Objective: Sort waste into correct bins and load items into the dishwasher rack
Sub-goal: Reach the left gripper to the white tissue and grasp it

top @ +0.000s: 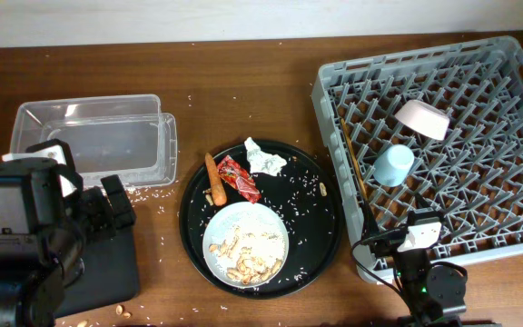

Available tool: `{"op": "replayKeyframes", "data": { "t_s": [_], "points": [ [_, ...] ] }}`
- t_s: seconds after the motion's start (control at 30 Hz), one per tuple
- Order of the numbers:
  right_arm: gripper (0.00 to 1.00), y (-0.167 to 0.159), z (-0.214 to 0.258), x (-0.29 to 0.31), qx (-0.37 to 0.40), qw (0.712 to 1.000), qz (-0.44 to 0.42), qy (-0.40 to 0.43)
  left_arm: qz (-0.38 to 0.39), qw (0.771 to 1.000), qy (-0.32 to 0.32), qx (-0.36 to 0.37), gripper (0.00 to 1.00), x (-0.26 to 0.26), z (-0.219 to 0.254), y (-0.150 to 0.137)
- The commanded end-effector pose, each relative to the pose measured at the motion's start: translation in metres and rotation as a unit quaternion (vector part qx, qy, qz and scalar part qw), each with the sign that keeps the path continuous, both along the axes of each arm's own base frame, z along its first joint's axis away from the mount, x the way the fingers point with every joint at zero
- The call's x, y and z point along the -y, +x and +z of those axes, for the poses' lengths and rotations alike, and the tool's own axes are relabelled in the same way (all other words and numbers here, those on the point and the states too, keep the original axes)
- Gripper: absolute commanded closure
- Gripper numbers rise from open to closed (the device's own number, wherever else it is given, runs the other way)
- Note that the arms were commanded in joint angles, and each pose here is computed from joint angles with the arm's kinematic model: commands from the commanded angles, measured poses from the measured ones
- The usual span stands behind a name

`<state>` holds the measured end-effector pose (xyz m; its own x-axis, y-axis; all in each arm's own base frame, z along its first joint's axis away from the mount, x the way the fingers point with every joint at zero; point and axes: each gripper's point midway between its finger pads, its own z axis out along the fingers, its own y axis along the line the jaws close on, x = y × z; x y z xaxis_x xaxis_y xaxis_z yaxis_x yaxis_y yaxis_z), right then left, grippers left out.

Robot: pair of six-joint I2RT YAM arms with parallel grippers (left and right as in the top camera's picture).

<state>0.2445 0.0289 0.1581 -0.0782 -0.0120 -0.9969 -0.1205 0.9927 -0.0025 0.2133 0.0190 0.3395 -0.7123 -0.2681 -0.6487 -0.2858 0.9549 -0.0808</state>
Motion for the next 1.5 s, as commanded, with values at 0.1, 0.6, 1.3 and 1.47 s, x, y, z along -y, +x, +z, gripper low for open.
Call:
{"op": "replayKeyframes", "data": {
  "t_s": [0.1,0.6,1.3,1.47],
  "points": [
    [0.02,0.000,-0.002,-0.001,0.001,1.000,0.003,0.003,0.011,1.000,0.001,0.003,0.01,-0.003,0.001,-0.001],
    [0.02,0.000,-0.002,-0.001,0.001,1.000,0.003,0.003,-0.119,0.979,-0.141,-0.085,0.01,0.086,-0.055,0.079],
    [0.02,0.000,-0.002,-0.001,0.001,1.000,0.003,0.003,-0.203,0.957,-0.030,-0.203,0.15,0.225,-0.283,0.199],
    [0.02,0.000,-0.002,-0.001,0.001,1.000,0.003,0.003,-0.214,0.952,-0.070,-0.209,0.18,0.244,-0.307,0.205]
  ]
}}
